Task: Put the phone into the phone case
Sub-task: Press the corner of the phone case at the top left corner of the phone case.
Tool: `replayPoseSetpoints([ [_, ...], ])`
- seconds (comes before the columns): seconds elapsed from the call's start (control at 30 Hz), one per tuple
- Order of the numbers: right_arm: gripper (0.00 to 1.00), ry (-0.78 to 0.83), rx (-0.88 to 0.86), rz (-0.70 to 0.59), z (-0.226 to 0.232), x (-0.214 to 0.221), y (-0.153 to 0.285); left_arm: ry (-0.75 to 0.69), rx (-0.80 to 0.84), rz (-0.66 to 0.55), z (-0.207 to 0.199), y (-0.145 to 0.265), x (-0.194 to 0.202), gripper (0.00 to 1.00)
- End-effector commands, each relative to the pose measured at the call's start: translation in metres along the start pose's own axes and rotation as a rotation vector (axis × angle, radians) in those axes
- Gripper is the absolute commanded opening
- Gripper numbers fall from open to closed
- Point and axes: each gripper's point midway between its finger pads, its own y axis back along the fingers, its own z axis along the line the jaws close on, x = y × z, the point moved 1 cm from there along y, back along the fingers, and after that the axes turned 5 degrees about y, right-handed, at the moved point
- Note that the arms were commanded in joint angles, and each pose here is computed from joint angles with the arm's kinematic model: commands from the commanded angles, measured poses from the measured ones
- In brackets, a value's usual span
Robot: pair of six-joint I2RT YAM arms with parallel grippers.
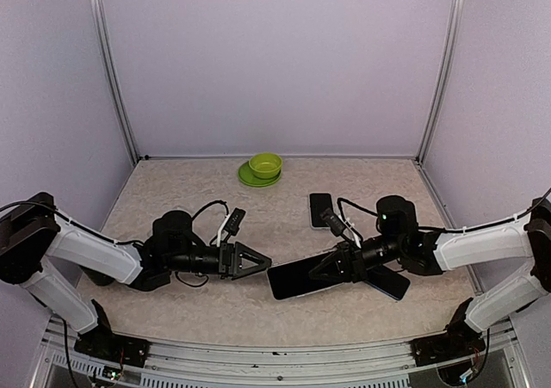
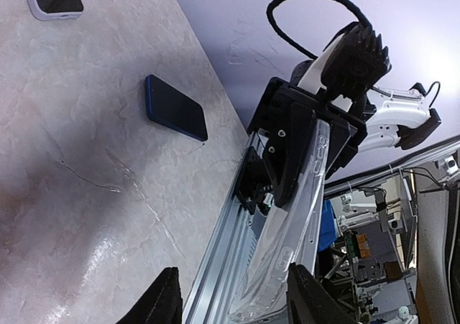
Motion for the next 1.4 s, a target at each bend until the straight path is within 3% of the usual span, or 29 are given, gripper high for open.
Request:
replayPoseSetpoints([
  [0.0, 0.02, 0.080, 0.003, -0.016, 0.008, -0.006, 0.000, -0.069, 0.117, 0.026, -0.030, -0.005, 0.002, 0.49],
  [0.23, 0.02, 0.104, 0.004, -0.011, 0.012, -0.002, 0.000, -0.072, 0.202, 0.055, -0.044, -0.001, 0.011, 0.50],
  [0.7, 0.03, 0.159, -0.004, -0.015, 0.024, -0.003, 0.002, -0.071, 0.205, 0.110, -0.041, -0.014, 0.025, 0.49],
  [1.37, 0.03, 0.144, 0.046, -0.004, 0.014, 0.000, 0.000, -0.061, 0.165, 0.076, -0.032, -0.020, 0.017, 0.04],
])
